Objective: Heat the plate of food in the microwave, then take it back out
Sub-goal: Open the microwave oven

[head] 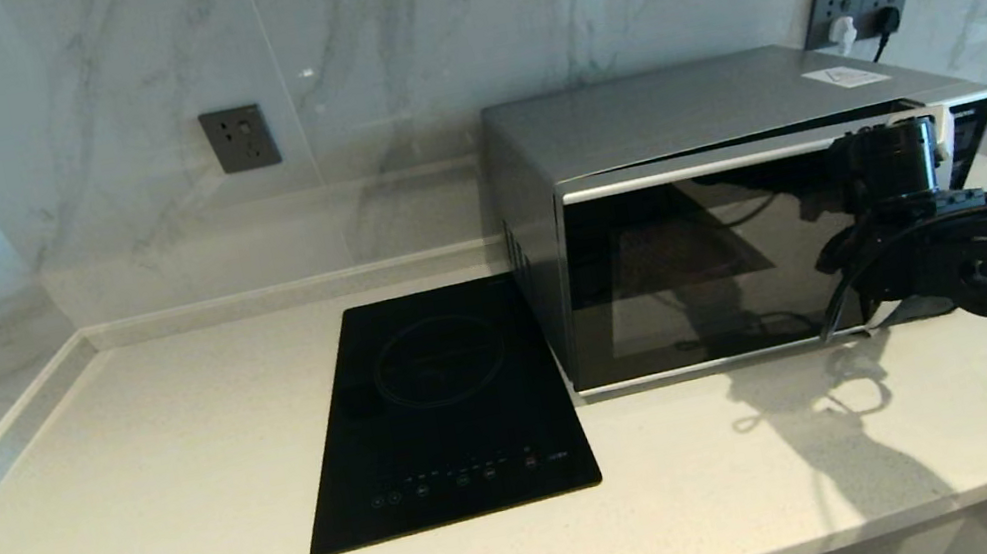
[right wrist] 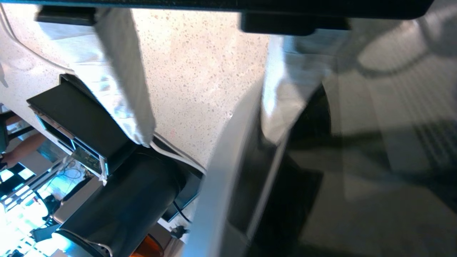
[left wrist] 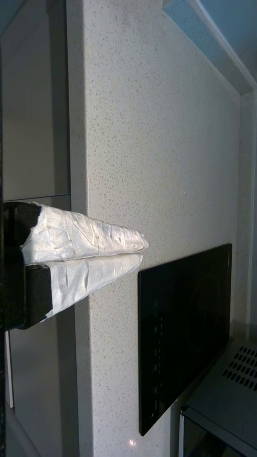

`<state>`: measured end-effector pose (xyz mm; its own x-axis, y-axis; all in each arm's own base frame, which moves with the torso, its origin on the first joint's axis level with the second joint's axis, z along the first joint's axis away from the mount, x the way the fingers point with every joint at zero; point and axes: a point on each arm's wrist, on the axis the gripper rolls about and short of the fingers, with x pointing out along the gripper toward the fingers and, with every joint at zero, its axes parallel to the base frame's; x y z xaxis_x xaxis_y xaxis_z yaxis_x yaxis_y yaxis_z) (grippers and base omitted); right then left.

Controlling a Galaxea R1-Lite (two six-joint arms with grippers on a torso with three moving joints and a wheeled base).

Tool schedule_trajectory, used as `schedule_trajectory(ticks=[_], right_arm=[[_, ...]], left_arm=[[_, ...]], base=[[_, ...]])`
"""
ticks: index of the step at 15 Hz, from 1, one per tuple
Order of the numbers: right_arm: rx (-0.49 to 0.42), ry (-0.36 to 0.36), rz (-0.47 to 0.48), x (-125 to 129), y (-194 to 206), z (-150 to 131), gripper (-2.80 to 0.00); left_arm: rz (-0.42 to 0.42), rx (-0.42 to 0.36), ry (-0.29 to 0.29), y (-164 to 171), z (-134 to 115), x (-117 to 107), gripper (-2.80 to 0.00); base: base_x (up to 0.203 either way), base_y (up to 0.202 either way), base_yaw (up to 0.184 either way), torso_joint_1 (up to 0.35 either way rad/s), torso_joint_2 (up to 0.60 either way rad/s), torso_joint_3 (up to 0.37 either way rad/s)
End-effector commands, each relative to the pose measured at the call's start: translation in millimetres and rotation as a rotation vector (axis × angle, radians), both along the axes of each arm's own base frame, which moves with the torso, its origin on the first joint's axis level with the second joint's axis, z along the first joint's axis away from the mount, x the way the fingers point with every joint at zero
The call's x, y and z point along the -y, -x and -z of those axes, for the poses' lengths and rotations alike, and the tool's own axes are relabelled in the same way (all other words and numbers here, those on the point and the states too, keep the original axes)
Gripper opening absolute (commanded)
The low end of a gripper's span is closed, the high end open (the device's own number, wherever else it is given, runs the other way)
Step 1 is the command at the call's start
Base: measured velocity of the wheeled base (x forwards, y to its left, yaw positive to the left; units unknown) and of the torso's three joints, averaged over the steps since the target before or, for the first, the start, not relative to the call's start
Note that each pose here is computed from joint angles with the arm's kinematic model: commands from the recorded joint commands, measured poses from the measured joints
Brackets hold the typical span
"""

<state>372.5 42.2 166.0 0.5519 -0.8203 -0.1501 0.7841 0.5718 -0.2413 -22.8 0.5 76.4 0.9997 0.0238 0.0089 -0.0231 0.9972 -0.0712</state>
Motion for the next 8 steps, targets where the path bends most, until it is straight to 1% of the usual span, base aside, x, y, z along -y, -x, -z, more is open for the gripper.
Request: schedule_trajectory(ticks=[1,4,8], right_arm=[[0.009,-0.005,-0.009,-1,9,-5,0.0],[0.061,-0.022,-0.041,-8,27,-24,0.0],[0.153,-0.043,-0.115,-24,63,-62,0.0]], left_arm=[[-0.001,-0.001,0.001,0,0,0,-2.8],[-0.001,-0.001,0.001,0,0,0,-2.8],[-0.001,-0.001,0.001,0,0,0,-2.8]], base=[[0.0,0.0,0.0,0.0,0.0,0.0],[0.0,0.0,0.0,0.0,0.0,0.0],[0.0,0.0,0.0,0.0,0.0,0.0]])
